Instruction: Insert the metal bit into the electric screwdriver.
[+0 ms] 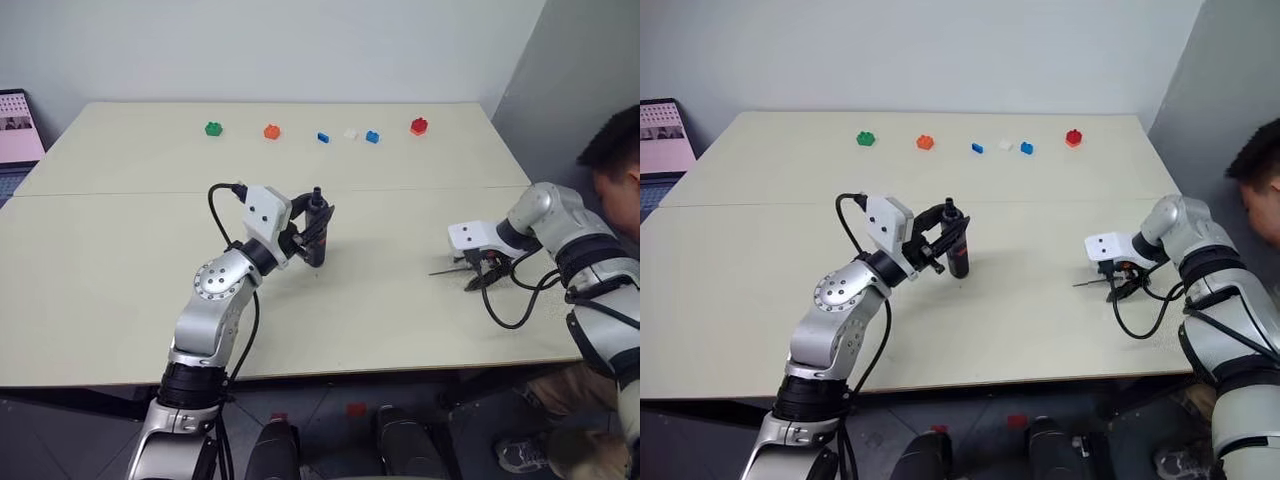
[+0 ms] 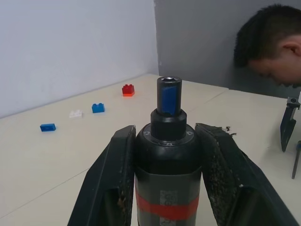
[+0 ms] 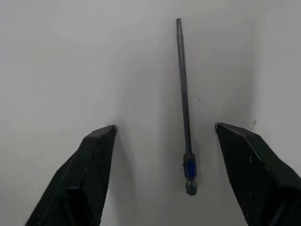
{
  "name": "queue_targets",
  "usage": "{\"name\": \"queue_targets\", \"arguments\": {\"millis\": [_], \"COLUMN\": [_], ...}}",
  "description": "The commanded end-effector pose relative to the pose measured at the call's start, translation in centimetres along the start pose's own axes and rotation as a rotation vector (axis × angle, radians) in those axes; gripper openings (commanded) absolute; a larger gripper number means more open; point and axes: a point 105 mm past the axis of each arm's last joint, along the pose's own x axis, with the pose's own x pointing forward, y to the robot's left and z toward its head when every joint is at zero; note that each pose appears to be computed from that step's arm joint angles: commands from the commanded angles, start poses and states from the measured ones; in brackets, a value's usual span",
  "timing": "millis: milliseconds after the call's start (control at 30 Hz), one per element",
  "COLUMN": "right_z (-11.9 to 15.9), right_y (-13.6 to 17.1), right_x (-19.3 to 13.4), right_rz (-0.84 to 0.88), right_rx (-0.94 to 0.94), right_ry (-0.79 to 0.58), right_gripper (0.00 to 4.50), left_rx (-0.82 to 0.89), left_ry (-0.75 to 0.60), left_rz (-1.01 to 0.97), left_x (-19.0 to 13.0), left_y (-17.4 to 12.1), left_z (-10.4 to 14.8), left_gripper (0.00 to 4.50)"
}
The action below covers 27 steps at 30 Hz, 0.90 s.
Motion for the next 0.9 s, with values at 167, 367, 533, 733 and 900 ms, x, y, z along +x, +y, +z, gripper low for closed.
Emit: {"name": "queue_targets", "arguments": {"millis": [167,367,533,733,900], "right_z": [-0.1,-0.1,0.1,2.8,5.4], "right_y": [-0.6,-0.7,-0.8,-1.7,-1.2], "right_x": [-0.8,-0.5,-0.6,-3.5,-7.1], "right_rz": [-0.02,-0.025,-0.038,-0.111,-0.208], "right_rx": [0.023,0.033,0.049,0.0,-0.014], "right_ry": [0.018,0.017,-0.006,-0.232,-0.51], "right_gripper": [1.56,0.03,0.0,0.0,0.0], "left_rx": [0.016,0.016,0.019,0.004,-0.055], "left_ry": [0.056,0.057,0.053,0.01,-0.064], "left_rz": [0.051,0.052,0.053,0.011,-0.033], "left_x": [-0.8,-0.9,-0.8,-0.5,0.2], "left_y": [1.0,1.0,1.1,0.2,-1.2], "left_z": [-1.1,-1.1,-0.9,0.5,2.9], "left_gripper": [1.63,1.63,1.63,1.63,1.63]}}
